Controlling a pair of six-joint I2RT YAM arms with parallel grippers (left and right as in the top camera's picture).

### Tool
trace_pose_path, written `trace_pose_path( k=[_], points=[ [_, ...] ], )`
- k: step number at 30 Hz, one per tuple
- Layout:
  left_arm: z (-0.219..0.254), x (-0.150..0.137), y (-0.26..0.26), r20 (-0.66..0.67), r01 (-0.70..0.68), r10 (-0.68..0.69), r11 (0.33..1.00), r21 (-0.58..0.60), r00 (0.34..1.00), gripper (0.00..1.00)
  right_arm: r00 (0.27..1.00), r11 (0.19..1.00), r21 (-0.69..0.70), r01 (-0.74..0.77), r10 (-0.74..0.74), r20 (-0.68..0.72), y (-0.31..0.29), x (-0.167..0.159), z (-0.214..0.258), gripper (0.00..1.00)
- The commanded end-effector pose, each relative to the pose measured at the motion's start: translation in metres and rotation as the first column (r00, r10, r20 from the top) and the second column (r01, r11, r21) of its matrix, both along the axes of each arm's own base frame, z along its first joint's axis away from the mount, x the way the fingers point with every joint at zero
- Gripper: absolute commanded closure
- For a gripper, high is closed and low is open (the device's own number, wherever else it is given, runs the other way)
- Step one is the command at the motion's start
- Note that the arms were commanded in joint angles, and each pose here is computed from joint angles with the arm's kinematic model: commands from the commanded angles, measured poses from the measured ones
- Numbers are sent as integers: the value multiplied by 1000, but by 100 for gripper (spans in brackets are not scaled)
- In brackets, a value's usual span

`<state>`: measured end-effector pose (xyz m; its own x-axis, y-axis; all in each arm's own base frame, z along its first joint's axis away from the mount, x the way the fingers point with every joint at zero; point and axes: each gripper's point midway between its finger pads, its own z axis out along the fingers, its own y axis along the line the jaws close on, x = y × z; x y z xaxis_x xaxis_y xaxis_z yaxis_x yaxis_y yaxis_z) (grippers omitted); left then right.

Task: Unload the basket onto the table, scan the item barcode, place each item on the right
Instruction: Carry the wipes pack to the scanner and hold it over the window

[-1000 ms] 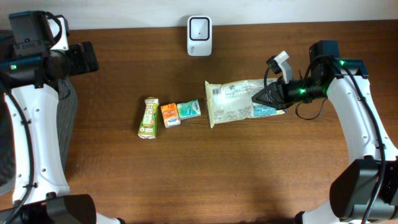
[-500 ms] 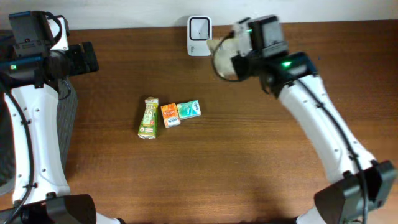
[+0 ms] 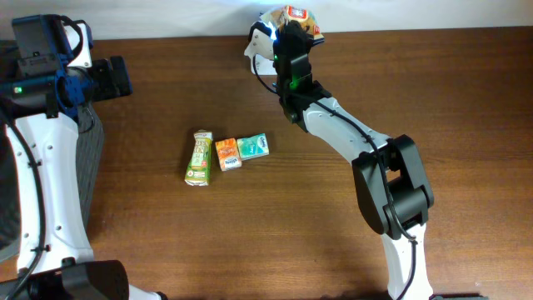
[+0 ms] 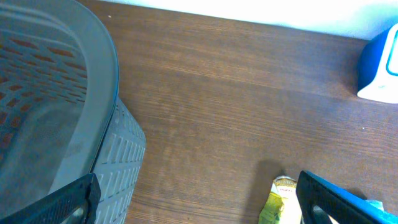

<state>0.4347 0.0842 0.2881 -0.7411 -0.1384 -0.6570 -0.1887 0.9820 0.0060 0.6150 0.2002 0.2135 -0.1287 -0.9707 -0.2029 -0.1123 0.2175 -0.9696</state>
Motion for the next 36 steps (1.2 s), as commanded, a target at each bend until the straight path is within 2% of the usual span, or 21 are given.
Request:
trace_pose_path(
  k=[1,12,18,31,34,35,36],
  points=[
    [0,0,1,-2,7,-7,1000,7,1000,1,999,998,-58,-26,27,27,5,0,17,96],
    [0,0,1,-2,8,-8,1000,7,1000,1,986,991,-18,-130,131,107,24,3,36,96],
    [0,0,1,-2,8,-8,1000,7,1000,1,988,991,-27,-128,129,80,23,6,18,96],
    [0,0,1,-2,8,-8,1000,7,1000,1,993,996,-28,-80,82,81,5,11,18,96],
    [0,0,1,-2,8,-8,1000,7,1000,1,993,995,-29,-99,101,60,3,0,45,96],
    [0,0,1,-2,8,-8,1000,7,1000,1,992,995,-14,-101,102,76,0,-7,68,96],
    [0,0,1,-2,8,-8,1000,7,1000,1,988,993,71,-97,87,124,-5,-17,100,96]
  ],
)
